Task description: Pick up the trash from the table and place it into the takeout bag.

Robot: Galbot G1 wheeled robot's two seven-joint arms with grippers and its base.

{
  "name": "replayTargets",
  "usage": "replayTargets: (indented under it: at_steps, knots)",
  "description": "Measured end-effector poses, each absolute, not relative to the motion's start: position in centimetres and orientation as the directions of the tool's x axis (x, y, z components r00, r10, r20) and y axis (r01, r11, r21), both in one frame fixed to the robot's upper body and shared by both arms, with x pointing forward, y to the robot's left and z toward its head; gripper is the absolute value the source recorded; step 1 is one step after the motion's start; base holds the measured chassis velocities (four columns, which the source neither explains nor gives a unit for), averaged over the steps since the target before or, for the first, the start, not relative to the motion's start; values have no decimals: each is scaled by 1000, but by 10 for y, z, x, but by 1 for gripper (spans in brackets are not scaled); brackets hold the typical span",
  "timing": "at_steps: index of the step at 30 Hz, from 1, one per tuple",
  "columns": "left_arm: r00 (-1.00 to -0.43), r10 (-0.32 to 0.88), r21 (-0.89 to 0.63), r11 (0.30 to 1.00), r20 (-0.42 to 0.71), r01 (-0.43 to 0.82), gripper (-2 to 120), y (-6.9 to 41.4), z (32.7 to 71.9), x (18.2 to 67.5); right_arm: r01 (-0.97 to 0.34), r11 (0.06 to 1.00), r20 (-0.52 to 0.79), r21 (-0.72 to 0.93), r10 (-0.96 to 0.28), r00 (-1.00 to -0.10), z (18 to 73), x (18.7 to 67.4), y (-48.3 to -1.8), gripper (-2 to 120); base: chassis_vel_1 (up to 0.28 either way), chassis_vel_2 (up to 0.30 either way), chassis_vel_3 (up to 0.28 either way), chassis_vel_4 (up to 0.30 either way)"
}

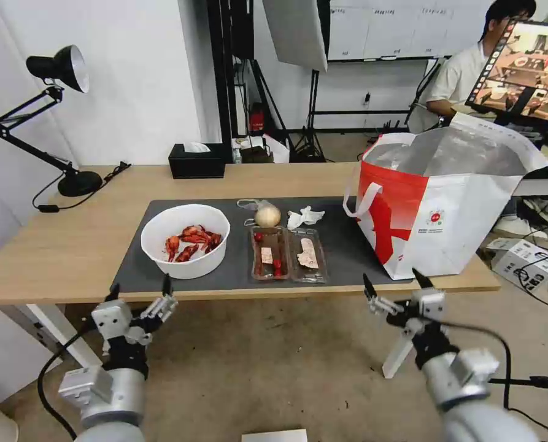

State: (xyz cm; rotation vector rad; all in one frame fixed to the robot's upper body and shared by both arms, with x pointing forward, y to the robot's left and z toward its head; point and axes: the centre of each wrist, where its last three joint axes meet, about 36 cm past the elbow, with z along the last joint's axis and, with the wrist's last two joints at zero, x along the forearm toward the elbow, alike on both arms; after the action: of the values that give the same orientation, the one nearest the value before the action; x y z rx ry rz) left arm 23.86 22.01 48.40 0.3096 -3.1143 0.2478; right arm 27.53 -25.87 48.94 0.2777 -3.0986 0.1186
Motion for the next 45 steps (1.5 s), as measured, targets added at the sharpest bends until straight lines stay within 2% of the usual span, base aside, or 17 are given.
replayTargets:
  at_steps: [16,25,34,37,43,45]
  knots:
    - [-983,-175,-161,970,48,-181,100,216,476,236,-193,979,55,-71,-189,-980,478,276,-257,100,0,0,0,0]
    - [-982,-166,-178,967,91,-180,100,214,473,232,-251,964,57,-89,-247,-967,485,286,-263,100,0,0,0,0]
    - [-983,-158,-182,968,89,-173,100,215,473,230,-309,950,68,-44,-306,-950,477,305,-242,100,0,0,0,0]
    - [-987,-140,-190,970,84,-154,100,217,474,231,-358,934,89,2,-357,-930,475,323,-225,100,0,0,0,0]
    - [-988,-132,-196,970,83,-146,100,219,474,232,-349,931,131,108,-361,-923,477,332,-214,100,0,0,0,0]
    - [-987,-133,-198,969,86,-147,100,219,472,232,-277,915,204,294,-343,-917,479,333,-204,100,0,0,0,0]
